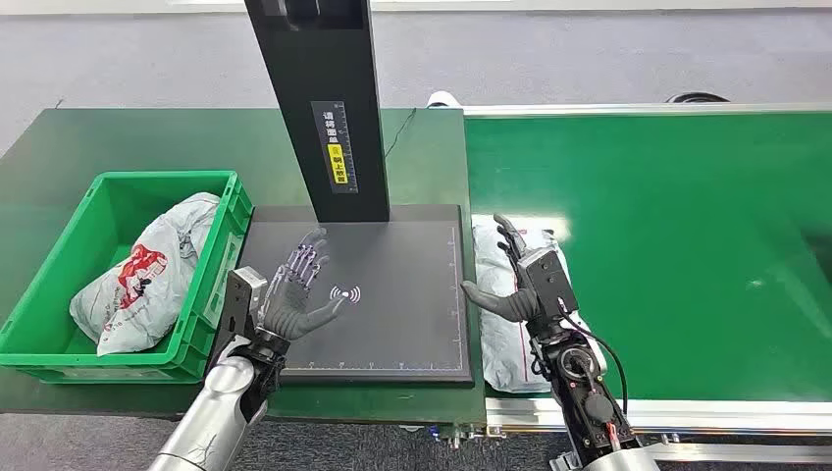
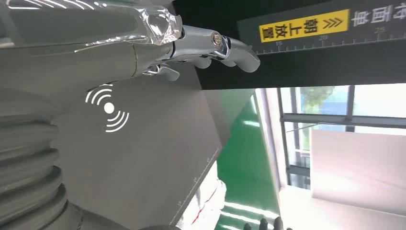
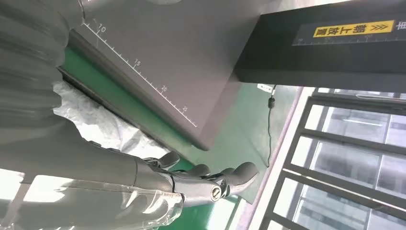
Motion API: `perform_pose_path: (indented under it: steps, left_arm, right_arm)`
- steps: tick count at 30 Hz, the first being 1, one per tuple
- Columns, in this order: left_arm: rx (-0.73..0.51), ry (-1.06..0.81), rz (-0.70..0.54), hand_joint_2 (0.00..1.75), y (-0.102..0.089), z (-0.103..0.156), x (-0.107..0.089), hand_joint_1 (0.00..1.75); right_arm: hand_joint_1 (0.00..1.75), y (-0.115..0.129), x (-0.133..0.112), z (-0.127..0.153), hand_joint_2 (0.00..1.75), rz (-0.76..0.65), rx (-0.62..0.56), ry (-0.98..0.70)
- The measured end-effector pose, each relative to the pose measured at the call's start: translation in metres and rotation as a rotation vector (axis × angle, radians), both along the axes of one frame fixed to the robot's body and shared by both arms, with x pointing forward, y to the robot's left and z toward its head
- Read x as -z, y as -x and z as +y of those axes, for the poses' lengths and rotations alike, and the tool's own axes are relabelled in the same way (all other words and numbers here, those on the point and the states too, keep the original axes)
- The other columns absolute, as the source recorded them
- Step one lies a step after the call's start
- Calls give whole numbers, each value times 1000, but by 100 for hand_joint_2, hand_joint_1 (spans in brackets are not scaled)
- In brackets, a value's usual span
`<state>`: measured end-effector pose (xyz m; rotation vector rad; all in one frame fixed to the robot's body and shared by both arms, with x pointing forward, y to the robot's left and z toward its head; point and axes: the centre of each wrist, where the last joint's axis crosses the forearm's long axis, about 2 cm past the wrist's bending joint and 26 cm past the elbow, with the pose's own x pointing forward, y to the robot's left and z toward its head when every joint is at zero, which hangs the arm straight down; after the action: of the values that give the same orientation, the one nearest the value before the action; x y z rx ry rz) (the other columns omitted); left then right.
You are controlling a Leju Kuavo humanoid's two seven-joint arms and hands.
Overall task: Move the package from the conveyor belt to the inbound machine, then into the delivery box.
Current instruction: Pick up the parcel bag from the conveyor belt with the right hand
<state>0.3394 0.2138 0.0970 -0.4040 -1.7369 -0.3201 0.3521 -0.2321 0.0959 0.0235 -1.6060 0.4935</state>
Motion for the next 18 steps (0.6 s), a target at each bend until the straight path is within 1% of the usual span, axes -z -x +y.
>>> perform_pose_path:
  steps: [2, 4, 5, 6, 11, 18]
  left_arm:
    - [1, -6, 10, 175, 0, 0, 0, 0]
    - [2, -14, 20, 175, 0, -1, 0, 0]
    - [3, -16, 22, 175, 0, -1, 0, 0]
    - [3, -17, 22, 175, 0, -1, 0, 0]
    - [4, -15, 22, 175, 0, -2, -1, 0]
    - [6, -13, 22, 175, 0, -3, -1, 0]
  right_arm:
    - [0, 0, 2, -1, 175, 74, 26, 200]
    - [0, 1, 9, -5, 175, 168, 93, 508]
    - [0, 3, 14, -7, 175, 194, 114, 601]
    - [0, 4, 17, -9, 175, 204, 122, 643]
    - [0, 6, 25, -14, 175, 225, 107, 704]
    - [0, 8, 30, -16, 175, 247, 96, 724]
